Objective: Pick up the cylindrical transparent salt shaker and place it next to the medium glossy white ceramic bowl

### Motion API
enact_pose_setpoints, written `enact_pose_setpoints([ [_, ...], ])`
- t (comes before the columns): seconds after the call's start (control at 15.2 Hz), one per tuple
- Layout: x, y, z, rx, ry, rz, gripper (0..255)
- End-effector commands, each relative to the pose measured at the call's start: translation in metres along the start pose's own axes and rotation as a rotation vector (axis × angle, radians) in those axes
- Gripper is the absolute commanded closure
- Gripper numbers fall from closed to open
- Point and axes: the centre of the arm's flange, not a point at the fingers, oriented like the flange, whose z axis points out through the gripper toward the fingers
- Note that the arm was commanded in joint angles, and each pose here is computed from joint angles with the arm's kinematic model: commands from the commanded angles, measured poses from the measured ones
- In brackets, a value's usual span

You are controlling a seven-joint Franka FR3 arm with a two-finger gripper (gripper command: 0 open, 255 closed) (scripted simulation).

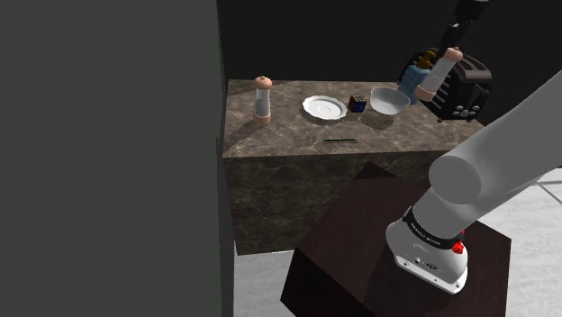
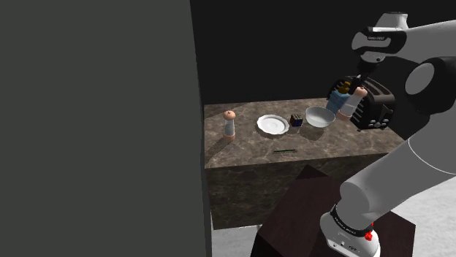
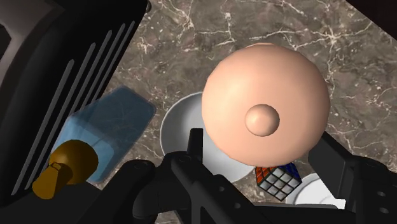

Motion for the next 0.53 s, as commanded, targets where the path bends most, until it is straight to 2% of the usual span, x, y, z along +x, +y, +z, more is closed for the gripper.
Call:
enact_pose_setpoints([
  [0.0, 0.000, -0.001, 0.012, 0.000, 0.001, 0.000, 255],
  [0.46, -0.001, -0.005, 0.048, 0.000, 0.001, 0.000, 255],
])
